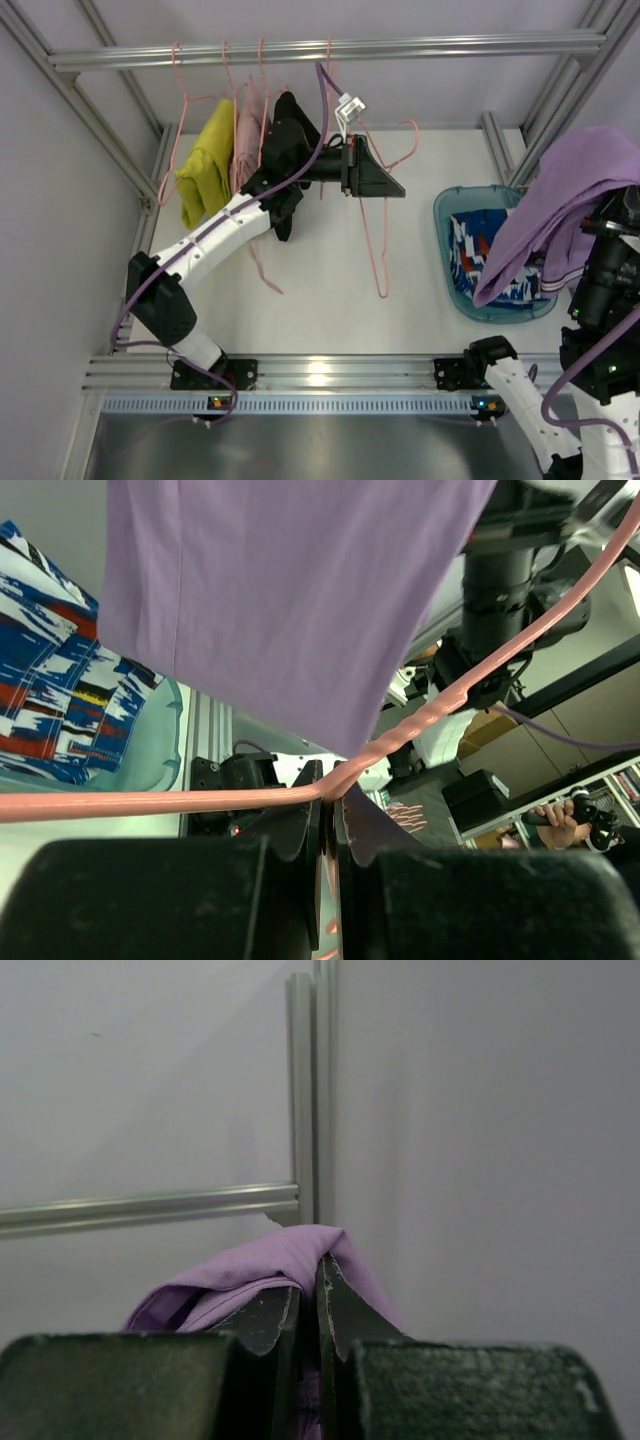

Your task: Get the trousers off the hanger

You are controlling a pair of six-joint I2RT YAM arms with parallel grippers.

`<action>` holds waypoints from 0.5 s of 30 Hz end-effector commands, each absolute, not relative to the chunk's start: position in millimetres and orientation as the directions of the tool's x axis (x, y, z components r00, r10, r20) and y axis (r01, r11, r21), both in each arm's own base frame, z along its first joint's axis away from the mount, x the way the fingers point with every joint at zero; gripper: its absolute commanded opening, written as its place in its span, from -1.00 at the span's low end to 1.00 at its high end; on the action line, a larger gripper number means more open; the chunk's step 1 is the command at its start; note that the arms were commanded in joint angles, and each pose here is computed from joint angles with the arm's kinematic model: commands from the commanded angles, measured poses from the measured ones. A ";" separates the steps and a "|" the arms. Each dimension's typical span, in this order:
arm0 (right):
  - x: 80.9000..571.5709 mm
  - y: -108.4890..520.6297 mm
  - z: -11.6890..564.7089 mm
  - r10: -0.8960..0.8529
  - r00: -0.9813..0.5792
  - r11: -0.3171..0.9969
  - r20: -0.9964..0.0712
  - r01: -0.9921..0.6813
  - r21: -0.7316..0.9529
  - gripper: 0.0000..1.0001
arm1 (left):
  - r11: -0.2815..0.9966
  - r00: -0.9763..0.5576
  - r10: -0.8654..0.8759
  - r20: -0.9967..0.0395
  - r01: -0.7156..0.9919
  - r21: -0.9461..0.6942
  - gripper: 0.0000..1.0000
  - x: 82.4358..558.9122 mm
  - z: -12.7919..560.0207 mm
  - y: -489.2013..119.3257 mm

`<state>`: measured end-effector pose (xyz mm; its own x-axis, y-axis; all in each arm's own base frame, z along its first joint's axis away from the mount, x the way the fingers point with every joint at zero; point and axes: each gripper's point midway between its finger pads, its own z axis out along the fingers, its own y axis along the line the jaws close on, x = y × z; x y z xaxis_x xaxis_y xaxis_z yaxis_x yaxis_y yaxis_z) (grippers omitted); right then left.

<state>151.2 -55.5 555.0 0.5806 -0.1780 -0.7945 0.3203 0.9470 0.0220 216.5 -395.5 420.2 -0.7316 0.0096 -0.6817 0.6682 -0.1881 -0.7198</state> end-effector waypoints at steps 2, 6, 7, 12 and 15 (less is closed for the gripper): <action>124.3 -76.5 527.9 -0.240 0.530 0.904 -0.813 0.427 0.012 -1.00 | -0.244 -0.656 -0.020 -0.755 0.735 -0.632 -1.00 212.2 443.2 -395.7; 109.6 -87.7 498.1 -0.295 0.445 0.863 -0.846 0.504 -0.036 -1.00 | -0.242 -0.657 -0.031 -0.753 0.736 -0.632 -1.00 214.7 447.5 -397.1; 107.9 -91.0 491.2 -0.307 0.420 0.848 -0.854 0.527 -0.046 -1.00 | -0.242 -0.656 -0.035 -0.754 0.737 -0.631 -1.00 215.4 448.8 -397.4; 131.6 -89.2 437.5 -0.353 0.303 0.837 -0.885 0.525 -0.154 -1.00 | -0.244 -0.651 -0.037 -0.758 0.742 -0.625 -1.00 215.4 449.8 -398.1; 167.1 -83.3 402.9 -0.370 0.235 0.843 -0.899 0.491 -0.219 -1.00 | -0.249 -0.648 -0.036 -0.761 0.743 -0.621 -1.00 214.2 451.9 -397.6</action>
